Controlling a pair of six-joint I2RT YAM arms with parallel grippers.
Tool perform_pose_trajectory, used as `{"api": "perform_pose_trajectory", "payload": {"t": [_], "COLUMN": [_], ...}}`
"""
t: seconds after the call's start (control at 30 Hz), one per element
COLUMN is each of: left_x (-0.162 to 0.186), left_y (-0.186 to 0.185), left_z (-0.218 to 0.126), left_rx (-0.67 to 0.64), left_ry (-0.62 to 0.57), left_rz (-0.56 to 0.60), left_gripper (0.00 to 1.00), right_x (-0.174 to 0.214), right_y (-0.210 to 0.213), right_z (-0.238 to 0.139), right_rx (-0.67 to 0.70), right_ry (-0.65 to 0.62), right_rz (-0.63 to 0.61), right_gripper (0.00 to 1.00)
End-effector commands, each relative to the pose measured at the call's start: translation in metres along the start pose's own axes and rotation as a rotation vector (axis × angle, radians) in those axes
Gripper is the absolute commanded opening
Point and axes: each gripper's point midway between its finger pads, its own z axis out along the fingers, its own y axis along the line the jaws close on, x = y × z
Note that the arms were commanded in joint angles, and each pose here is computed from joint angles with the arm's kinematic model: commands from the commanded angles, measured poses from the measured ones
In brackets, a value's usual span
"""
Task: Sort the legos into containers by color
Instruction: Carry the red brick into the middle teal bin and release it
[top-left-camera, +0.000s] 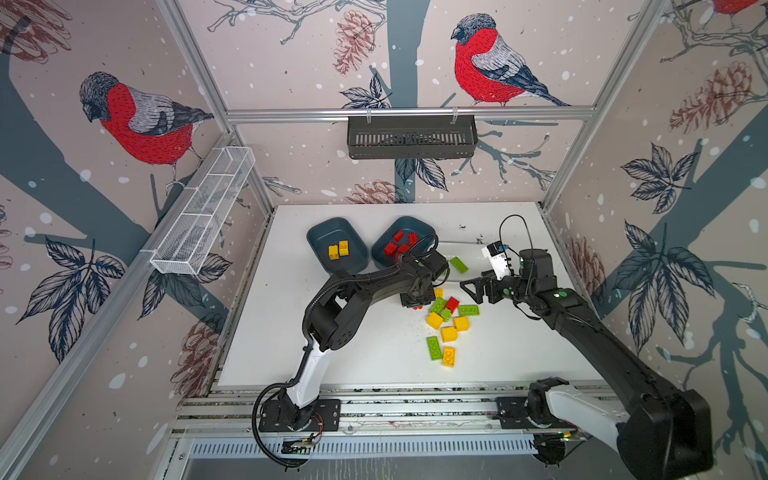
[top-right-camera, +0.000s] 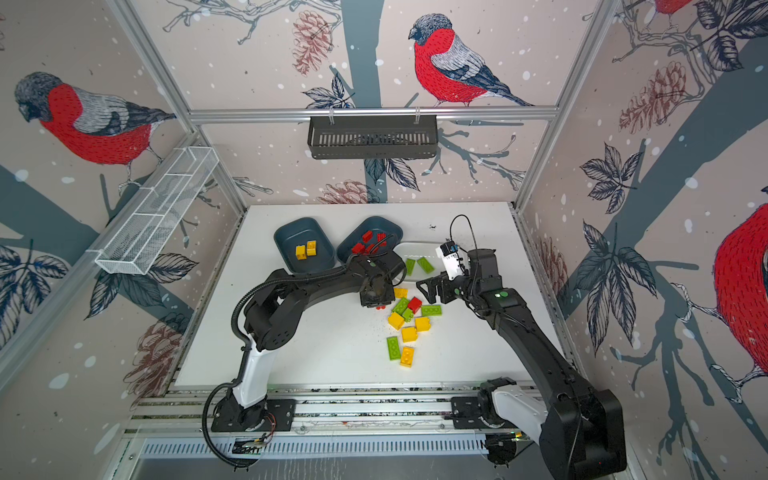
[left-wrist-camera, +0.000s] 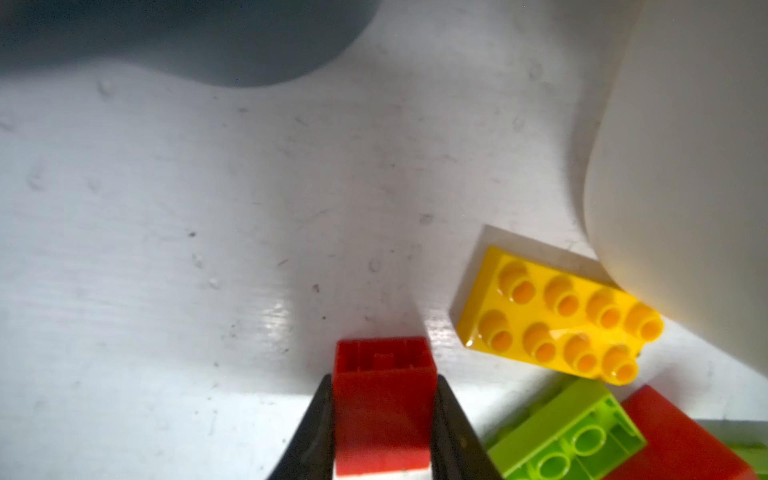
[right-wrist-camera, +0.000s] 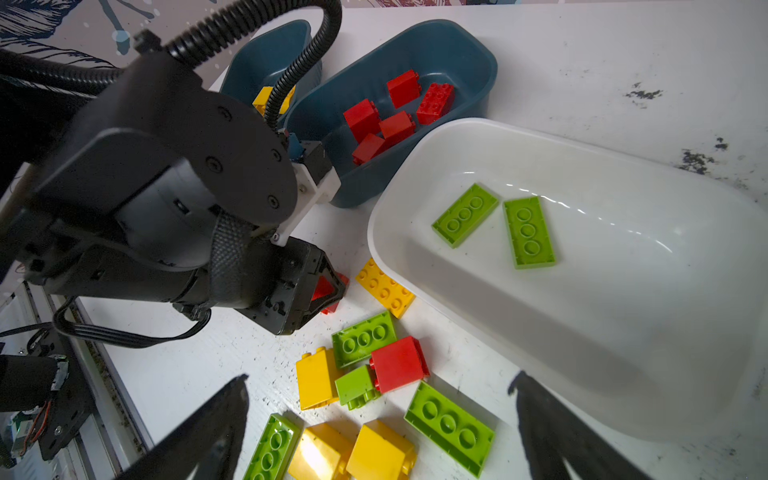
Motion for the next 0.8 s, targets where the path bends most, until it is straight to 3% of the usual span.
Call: {"api": "perform_pose_trajectory", "payload": {"t": [0.0, 0.23, 0.47, 0.77], "left_x": [-0.007, -0.049, -0.144, -0.235], "left_y": [0.015, 0.017, 0.009, -0.007], "left_z": [-0.019, -0.082, -0.126, -0.077], "left_rx": [-0.071, -0.065, 0.037, 0.017], "left_ry": [-0.039, -0.143, -0.328, -0.417], "left_rz": [0.060, 0.163, 0.279, 0.411], "left_gripper": [0.27, 0.27, 0.27, 0.26], "right_x": [-0.005, -0.013, -0.025, -0.035], "right_y": [0.003, 0.003, 0.003, 0.003], "right_z": [-0.001, -0.001, 0.003, 0.004], "right_rx": [-0.015, -0.014, -0.031, -0.032], "right_ry": [-0.023, -0.047, -0.069, -0.097], "right_rz": [-0.021, -0.031, -0.030, -0.039], "right_gripper": [0.99, 1.00, 0.99, 0.99]}}
